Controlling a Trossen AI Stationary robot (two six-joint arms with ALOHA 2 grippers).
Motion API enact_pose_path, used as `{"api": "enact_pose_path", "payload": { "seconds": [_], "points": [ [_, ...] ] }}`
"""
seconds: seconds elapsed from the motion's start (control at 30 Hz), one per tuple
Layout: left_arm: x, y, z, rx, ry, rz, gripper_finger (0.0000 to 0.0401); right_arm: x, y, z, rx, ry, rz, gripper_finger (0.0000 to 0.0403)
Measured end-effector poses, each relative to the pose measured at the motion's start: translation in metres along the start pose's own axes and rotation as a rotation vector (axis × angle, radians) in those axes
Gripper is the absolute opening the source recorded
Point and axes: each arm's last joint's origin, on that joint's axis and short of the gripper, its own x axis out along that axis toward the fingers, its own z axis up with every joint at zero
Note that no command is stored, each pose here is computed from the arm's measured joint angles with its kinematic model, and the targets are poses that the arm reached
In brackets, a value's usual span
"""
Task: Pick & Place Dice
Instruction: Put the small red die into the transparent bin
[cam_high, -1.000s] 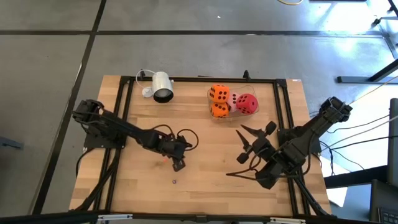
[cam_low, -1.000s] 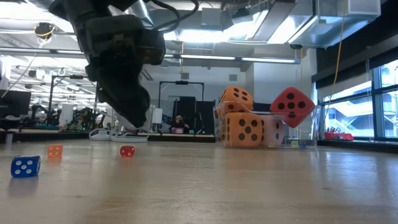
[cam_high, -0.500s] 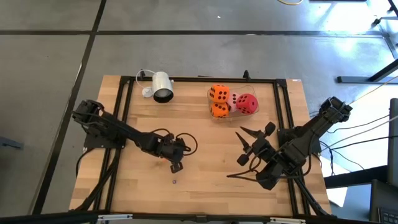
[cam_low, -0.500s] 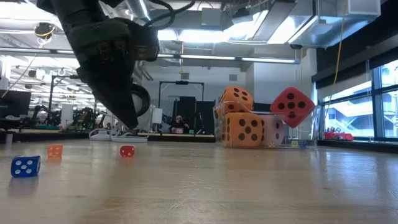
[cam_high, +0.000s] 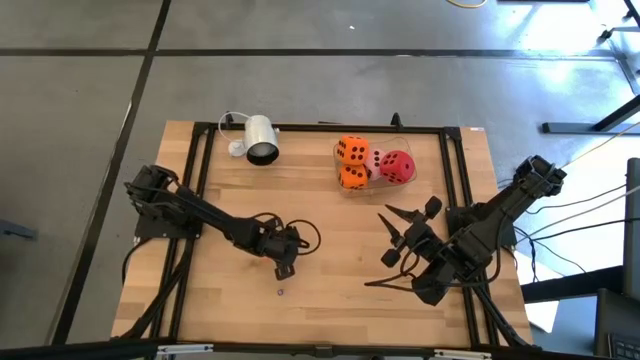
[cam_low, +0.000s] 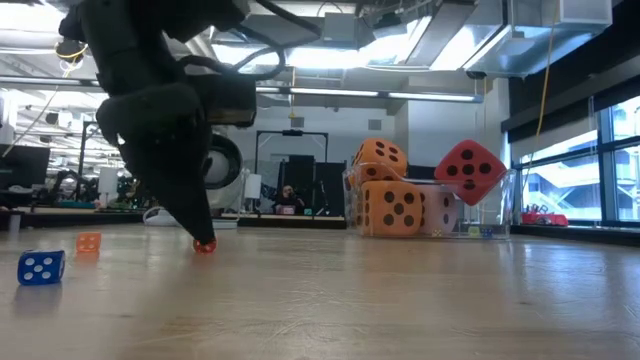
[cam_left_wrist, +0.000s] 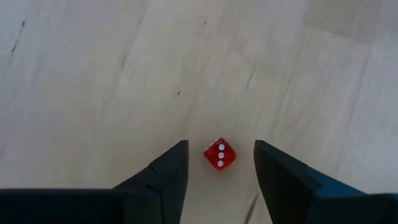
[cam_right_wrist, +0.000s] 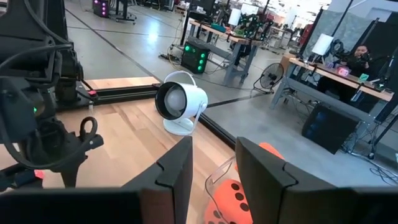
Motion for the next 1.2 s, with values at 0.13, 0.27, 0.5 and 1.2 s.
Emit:
{"api": "enact_pose_path", "payload": {
  "seconds": [0.13, 0.27, 0.5, 1.2],
  "points": [
    [0.006, 0.0, -0.002, 0.004, 0.015, 0.014, 0.0174, 0.0, 0.0, 0.0, 0.0, 0.004, 0.003, 0.0123],
    [0.01, 0.0, -0.003, 0.0, 0.018, 0.027, 0.0166, 0.0, 0.0, 0.0, -0.001, 0.004, 0.003, 0.0123],
    [0.011, 0.0, -0.003, -0.011, 0.009, 0.035, 0.0123, 0.0, 0.0, 0.0, -0.001, 0.004, 0.003, 0.0123],
    [0.01, -0.003, 0.003, -0.021, -0.05, -0.006, 0.0044, 0.0, 0.0, 0.0, -0.003, 0.006, 0.005, 0.0123]
  ]
}}
